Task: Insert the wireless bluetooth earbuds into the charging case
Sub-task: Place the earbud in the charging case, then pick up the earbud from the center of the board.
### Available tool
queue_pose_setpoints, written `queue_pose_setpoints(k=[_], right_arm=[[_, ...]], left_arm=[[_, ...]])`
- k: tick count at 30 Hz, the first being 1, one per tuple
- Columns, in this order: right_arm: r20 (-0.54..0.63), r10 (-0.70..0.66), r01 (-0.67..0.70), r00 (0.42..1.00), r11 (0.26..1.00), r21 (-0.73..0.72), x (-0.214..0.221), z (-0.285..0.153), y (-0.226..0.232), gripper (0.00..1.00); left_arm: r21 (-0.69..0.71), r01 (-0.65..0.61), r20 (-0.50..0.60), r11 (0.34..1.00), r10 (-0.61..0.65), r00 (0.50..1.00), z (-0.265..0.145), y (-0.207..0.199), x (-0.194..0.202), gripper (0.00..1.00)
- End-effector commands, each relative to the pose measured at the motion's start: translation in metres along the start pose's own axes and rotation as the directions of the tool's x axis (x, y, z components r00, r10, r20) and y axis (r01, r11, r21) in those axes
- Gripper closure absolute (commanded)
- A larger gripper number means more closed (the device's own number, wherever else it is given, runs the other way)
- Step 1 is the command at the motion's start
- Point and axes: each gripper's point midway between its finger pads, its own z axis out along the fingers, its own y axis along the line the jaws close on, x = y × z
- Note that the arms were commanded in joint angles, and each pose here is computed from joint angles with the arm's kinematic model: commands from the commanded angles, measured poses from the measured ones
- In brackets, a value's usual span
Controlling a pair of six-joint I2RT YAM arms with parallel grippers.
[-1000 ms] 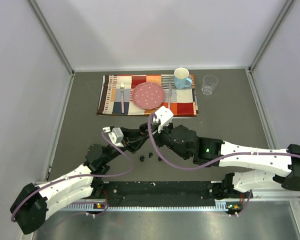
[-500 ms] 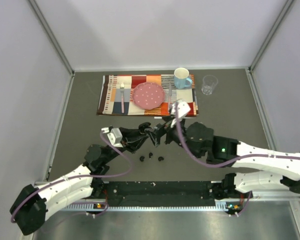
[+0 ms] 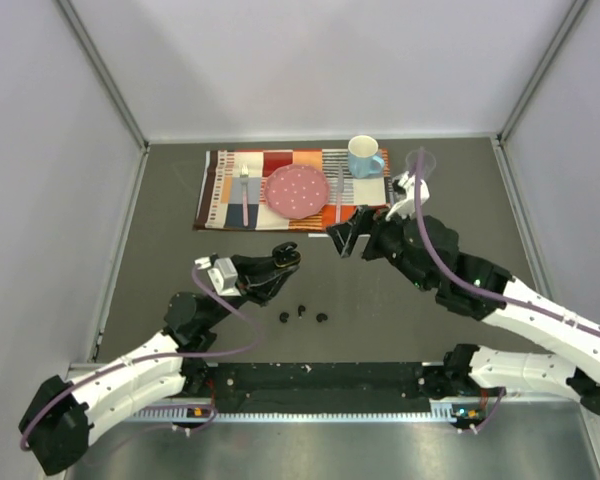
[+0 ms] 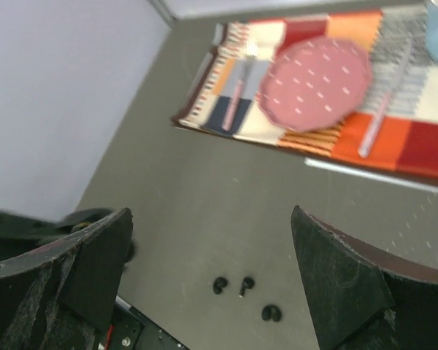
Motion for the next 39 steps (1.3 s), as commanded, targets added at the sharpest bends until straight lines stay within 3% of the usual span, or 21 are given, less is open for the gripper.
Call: queue_pose_setpoints(k=[1,5,11,14,22,26,29,32,39], right_arm=[[-0.185,0.19,-0.174,0.964,0.98,0.097,0.035,0.003,-0.028,0.1],[-0.256,0.297,-0.266,0.92,0.953,0.148,0.058,0.004,-0.047,0.1],[-0.375,0.325,-0.274,0.868,0.944,0.185,0.097,0.008,-0.049,0.1],[-0.464,0.365,-0.281,0.807,0.929,0.241,0.126,0.012,-0.05,0.09],[-0.548,0.471,-0.318,0.691,0.879,0.356,0.167,0.033,-0.048,0.1],[-0.582,0.499,-0.318,0.642,0.864,0.391,0.183,0.041,-0.046,0.23],[-0.577,0.519,-0.326,0.631,0.852,0.409,0.187,0.046,-0.044,0.32],[-0.571,0.521,-0.326,0.635,0.85,0.413,0.192,0.052,-0.039,0.43],[-0.603,0.531,-0.32,0.595,0.845,0.429,0.218,0.062,-0.022,0.45]], left_arm=[[-0.022,-0.028,0.077,0.999,0.03,0.997,0.0,0.003,-0.02,1.0],[-0.035,-0.033,0.078,0.999,0.036,0.996,-0.003,0.004,-0.022,1.0],[-0.058,-0.045,0.089,0.997,0.05,0.995,-0.007,0.007,-0.026,1.0],[-0.051,-0.057,0.089,0.997,0.062,0.994,-0.007,0.005,-0.029,1.0],[-0.101,-0.099,0.086,0.99,0.108,0.99,-0.013,0.013,-0.035,1.0],[-0.168,-0.126,0.058,0.978,0.137,0.989,-0.016,0.026,-0.031,1.0],[-0.32,-0.115,0.03,0.94,0.131,0.991,-0.024,0.054,-0.025,1.0],[-0.367,-0.14,0.031,0.919,0.163,0.986,-0.03,0.063,-0.024,1.0],[-0.377,-0.106,0.065,0.92,0.141,0.988,-0.037,0.066,-0.021,1.0]])
